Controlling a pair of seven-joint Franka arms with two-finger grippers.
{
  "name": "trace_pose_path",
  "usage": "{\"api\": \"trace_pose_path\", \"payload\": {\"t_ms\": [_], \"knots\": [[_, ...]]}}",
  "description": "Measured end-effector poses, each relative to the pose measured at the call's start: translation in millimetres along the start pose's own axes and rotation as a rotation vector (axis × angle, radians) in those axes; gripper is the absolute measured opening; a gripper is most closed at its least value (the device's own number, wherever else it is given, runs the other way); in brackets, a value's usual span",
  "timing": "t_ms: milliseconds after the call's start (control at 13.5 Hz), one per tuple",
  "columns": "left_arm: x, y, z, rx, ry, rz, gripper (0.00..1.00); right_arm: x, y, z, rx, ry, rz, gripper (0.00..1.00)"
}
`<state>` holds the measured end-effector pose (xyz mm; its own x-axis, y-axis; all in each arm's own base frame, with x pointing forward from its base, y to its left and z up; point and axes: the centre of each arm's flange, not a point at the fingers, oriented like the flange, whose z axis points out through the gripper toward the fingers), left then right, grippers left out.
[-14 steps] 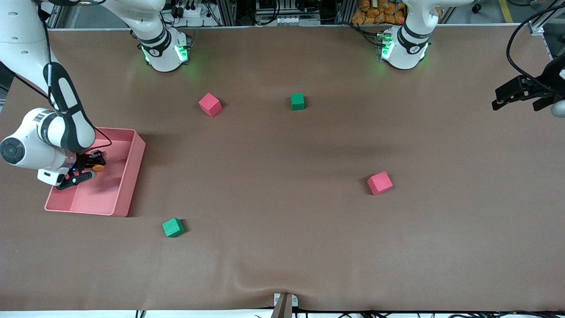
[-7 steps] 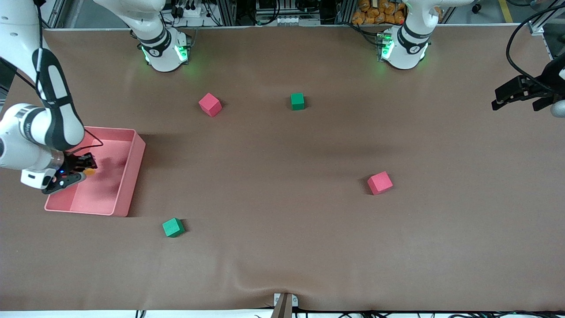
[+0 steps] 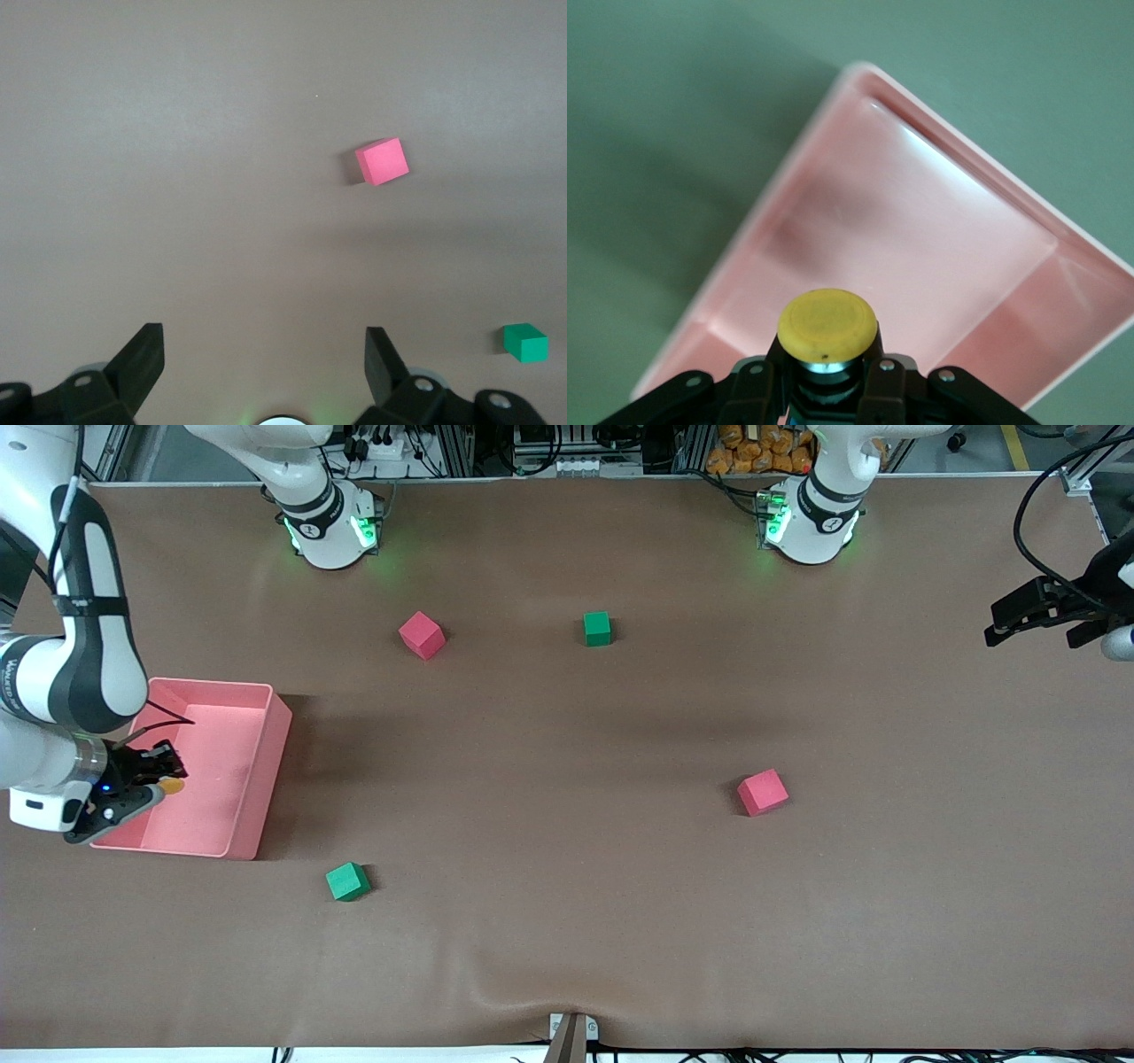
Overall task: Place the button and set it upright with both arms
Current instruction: 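Lift the button out of the pink tray with the right gripper, then carry the button to mid-table and lower it with the right gripper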
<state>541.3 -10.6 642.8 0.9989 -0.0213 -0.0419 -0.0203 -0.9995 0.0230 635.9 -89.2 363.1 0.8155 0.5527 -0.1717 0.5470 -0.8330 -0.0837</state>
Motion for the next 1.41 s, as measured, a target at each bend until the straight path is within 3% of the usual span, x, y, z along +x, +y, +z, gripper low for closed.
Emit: {"api": "trace_pose_path", "payload": {"t_ms": [370,741,1037,1407], "knots": [[2.3,0.4,3.9,0.0,-0.007,0.001,1.0,83.1,-116.2,-25.7,0.026,0.015,-0.061,0.33],[2.7,4.3,4.6,0.001,-0.009,0.008,1.0,145.5,-241.3,-4.6,0.048,0.004,-0.004,0.33],[2.8,2.0,4.8,0.0,-0.009,0.004,1.0,186.2,-301.4,14.1,0.029,0.047,0.078,0.33],[4.3,3.4,7.4,0.001,-0.014,0.006,1.0,226.2,-380.5,54.5,0.114,0.107,0.171,0.33]]}}
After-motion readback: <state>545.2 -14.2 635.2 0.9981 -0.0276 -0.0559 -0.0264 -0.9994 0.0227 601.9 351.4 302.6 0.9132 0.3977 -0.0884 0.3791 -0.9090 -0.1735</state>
